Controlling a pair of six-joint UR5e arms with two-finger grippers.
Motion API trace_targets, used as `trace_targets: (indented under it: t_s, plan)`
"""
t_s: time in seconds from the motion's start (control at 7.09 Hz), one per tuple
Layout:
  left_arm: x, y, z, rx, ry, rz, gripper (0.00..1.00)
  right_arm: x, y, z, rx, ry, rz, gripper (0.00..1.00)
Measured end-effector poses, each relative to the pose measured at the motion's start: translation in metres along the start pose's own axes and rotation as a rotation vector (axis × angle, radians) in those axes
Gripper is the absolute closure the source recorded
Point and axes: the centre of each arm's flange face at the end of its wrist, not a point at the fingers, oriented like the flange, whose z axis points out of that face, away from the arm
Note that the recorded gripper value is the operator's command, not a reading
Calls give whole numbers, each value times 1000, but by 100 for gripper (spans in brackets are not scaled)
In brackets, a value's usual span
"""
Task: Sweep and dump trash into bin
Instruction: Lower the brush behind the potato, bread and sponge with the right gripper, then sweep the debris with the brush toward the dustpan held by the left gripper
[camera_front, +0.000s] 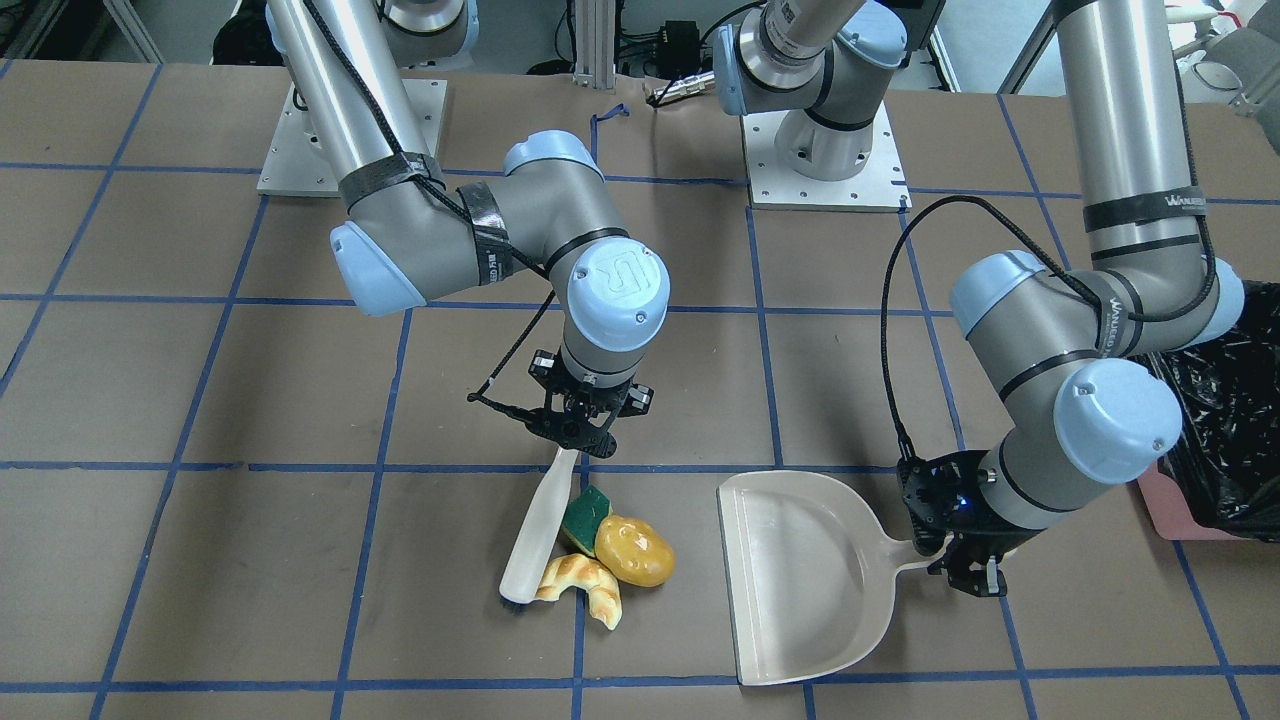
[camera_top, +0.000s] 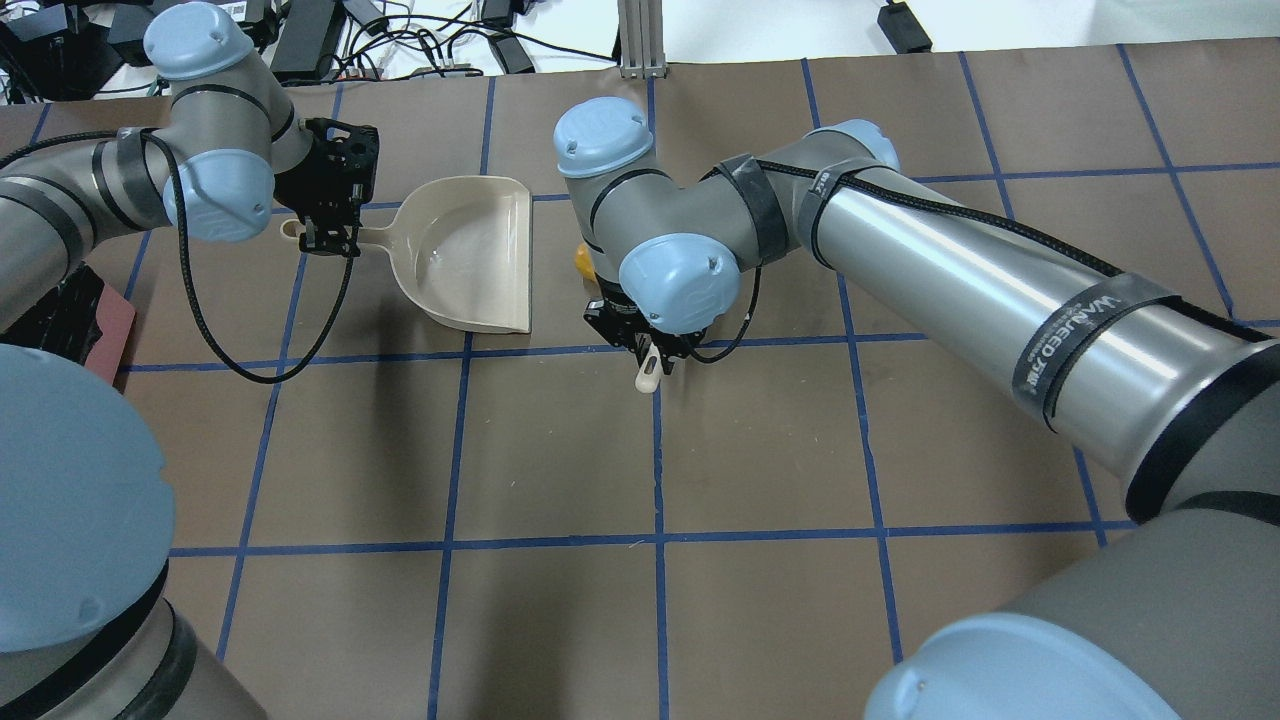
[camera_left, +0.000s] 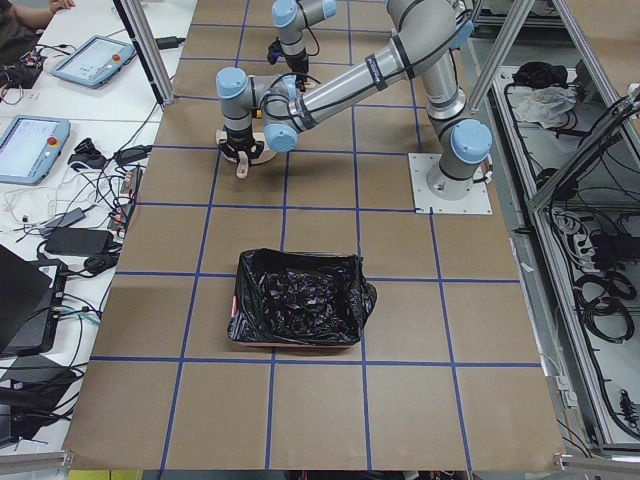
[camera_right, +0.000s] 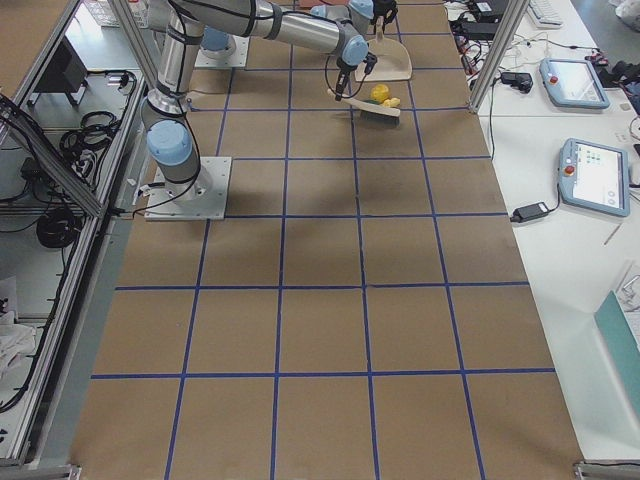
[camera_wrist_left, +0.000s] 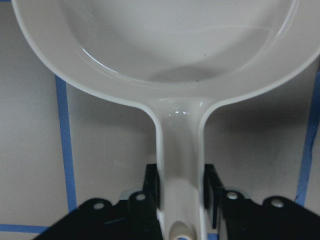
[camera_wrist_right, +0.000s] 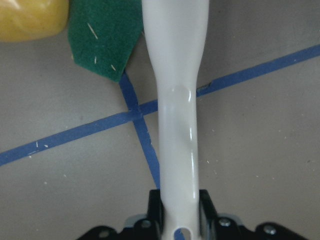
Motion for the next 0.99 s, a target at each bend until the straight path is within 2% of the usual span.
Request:
trace_targets:
  t_s: [0.42, 0.99]
  plan:
    - [1, -2, -3, -1, -3, 4, 69, -5, 3, -2, -5, -29, 25, 100]
    - [4, -5, -2, 0, 0, 7, 68, -22, 7, 5, 13, -62, 21, 100]
